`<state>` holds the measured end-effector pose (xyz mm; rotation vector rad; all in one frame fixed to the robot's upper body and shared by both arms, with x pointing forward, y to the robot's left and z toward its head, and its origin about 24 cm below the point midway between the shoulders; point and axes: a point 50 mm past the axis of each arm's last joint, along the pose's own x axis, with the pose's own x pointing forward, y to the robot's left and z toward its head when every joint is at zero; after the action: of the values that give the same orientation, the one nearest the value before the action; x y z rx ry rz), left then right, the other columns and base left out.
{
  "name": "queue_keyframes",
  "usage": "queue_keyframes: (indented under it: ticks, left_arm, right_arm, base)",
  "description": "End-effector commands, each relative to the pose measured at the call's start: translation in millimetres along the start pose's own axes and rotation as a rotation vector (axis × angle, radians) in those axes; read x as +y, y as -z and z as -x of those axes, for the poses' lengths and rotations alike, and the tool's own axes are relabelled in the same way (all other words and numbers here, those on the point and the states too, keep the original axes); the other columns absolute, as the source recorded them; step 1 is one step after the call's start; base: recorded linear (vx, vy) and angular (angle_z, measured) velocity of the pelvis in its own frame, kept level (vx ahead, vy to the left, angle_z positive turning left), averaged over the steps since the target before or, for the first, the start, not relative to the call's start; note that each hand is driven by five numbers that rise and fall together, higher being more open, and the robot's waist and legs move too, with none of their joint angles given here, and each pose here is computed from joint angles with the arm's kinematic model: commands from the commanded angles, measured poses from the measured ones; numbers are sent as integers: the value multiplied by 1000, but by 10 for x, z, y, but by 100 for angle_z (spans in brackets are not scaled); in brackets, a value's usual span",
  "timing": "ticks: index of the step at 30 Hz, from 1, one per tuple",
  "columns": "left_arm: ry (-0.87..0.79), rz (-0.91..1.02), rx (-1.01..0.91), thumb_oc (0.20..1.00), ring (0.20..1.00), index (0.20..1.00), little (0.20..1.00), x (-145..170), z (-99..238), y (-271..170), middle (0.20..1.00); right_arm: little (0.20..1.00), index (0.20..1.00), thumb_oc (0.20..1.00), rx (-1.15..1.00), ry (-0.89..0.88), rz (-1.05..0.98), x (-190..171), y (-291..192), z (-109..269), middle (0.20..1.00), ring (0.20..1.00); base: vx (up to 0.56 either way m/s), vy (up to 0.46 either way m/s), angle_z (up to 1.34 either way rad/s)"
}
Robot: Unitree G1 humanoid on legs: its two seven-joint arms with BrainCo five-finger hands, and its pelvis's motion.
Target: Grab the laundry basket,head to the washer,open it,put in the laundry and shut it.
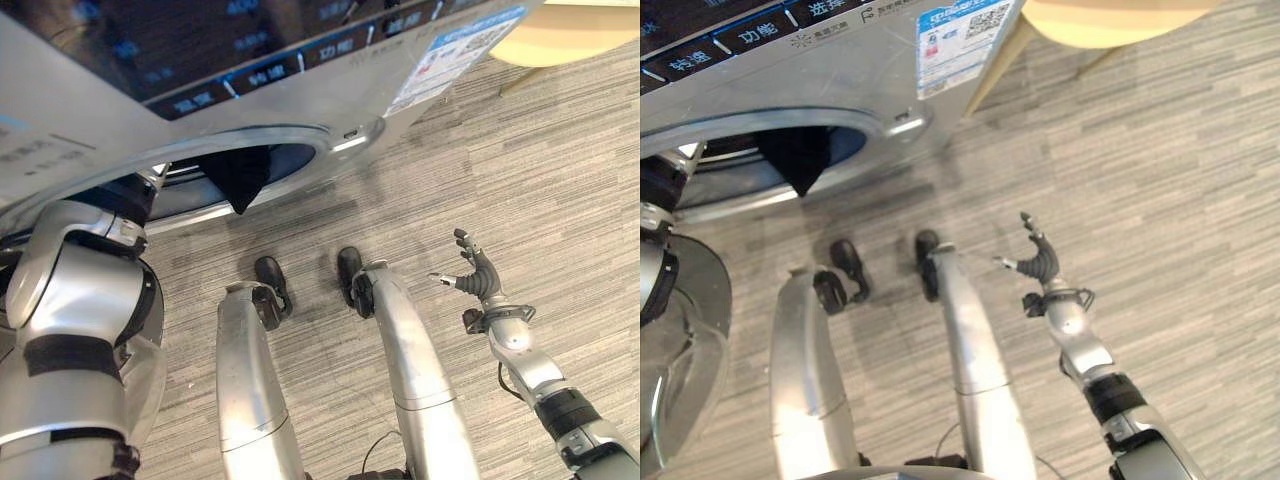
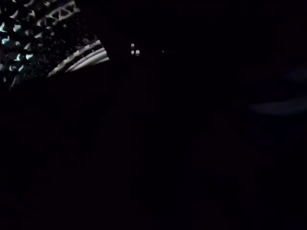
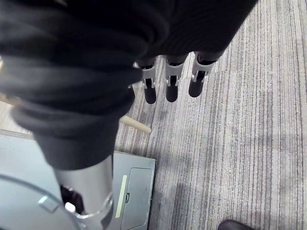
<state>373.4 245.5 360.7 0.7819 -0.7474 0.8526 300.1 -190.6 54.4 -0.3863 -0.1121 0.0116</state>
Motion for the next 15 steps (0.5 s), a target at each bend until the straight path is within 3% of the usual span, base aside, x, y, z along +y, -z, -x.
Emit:
queue_keyframes:
  ticks: [1,2,6,7,8,15]
  left_arm:
    - [67,-78,-41,1000,1000,1000,1000,94,-109,47,1000]
    - [69,-77,-40,1000,1000,1000,1000,92,-107,50,1000]
    - [405,-102,28,1000,1000,1000,1000,-263,311,383,1000]
    - [407,-102,30,1000,1000,1000,1000,-260,317,393,1000]
    - [514,-40,87,1000,1000,1000,1000,-390,648,581,1000]
    - [781,214,412,1000,1000,1000,1000,-662,2010,1085,1000]
  right_arm:
    - [1000,1000,1000,-27,-44,8,26,0,109,1000,1000]
    - [1000,1000,1000,-26,-44,9,25,3,112,1000,1000]
    - [1000,1000,1000,35,-50,23,-4,96,109,1000,1000]
    - [1000,1000,1000,36,-52,24,-3,99,113,1000,1000]
    - [1000,1000,1000,85,-43,37,-12,186,112,1000,1000]
    - [1000,1000,1000,280,-36,51,5,538,250,1000,1000]
  base:
    - [19,11,4]
    - [0,0,0]
    - [-3,5,5]
    - [-47,28,25]
    - [-51,21,28]
    - [-32,35,33]
